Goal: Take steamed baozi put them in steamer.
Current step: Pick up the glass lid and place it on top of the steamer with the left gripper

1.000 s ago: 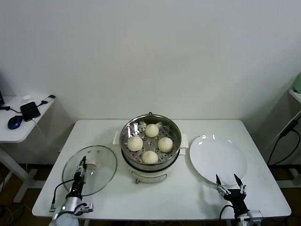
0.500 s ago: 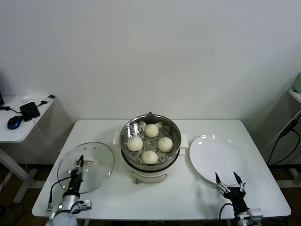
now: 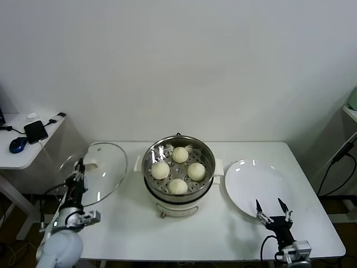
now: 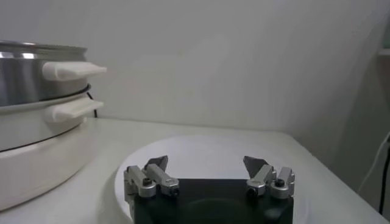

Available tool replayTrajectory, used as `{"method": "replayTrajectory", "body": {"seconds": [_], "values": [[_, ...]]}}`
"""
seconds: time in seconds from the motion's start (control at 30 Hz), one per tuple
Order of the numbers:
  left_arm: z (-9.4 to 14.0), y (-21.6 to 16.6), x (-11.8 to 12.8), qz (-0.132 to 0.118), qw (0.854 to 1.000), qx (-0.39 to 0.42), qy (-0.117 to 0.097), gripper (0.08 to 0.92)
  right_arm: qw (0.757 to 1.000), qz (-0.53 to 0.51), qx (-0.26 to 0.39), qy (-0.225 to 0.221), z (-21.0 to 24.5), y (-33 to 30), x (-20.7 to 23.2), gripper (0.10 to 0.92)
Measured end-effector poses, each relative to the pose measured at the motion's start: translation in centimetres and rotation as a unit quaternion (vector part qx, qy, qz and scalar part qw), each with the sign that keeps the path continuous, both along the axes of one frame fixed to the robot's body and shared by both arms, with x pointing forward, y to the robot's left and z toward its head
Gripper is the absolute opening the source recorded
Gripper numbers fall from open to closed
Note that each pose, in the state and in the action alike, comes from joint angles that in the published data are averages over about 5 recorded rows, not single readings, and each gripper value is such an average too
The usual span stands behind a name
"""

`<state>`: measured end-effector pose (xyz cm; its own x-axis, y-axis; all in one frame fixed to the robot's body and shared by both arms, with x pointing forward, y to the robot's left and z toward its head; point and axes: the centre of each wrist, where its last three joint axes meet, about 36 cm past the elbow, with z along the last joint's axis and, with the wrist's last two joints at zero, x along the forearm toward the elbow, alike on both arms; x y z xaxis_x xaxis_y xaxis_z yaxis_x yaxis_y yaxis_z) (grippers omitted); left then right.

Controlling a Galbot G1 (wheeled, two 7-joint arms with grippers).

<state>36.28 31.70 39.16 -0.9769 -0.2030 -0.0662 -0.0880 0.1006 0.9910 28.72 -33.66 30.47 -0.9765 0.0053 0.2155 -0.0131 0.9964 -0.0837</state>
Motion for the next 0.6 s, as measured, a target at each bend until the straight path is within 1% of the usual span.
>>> {"method": "replayTrajectory", "body": {"seconds": [0.13, 0.27, 0.4, 0.6], "values": [[3.4, -3.2, 0.6, -0.004, 1.000, -0.018, -0.006, 0.133, 1.000, 0.003, -0.009, -0.001, 0.2, 0.0, 0.1, 0.823], [5.5, -6.9, 1.1, -0.014, 0.999, -0.028, -0.001, 0.133, 1.000, 0.006, -0.016, -0.003, 0.2, 0.1, 0.1, 0.823], [6.8, -11.0, 1.3, -0.028, 0.999, -0.034, 0.008, 0.133, 1.000, 0.007, -0.019, -0.007, 0.0, 0.1, 0.0, 0.823], [7.4, -16.9, 0.6, -0.055, 0.998, -0.036, 0.024, 0.133, 1.000, 0.005, -0.018, -0.019, -0.5, 0.1, 0.0, 0.823]]}}
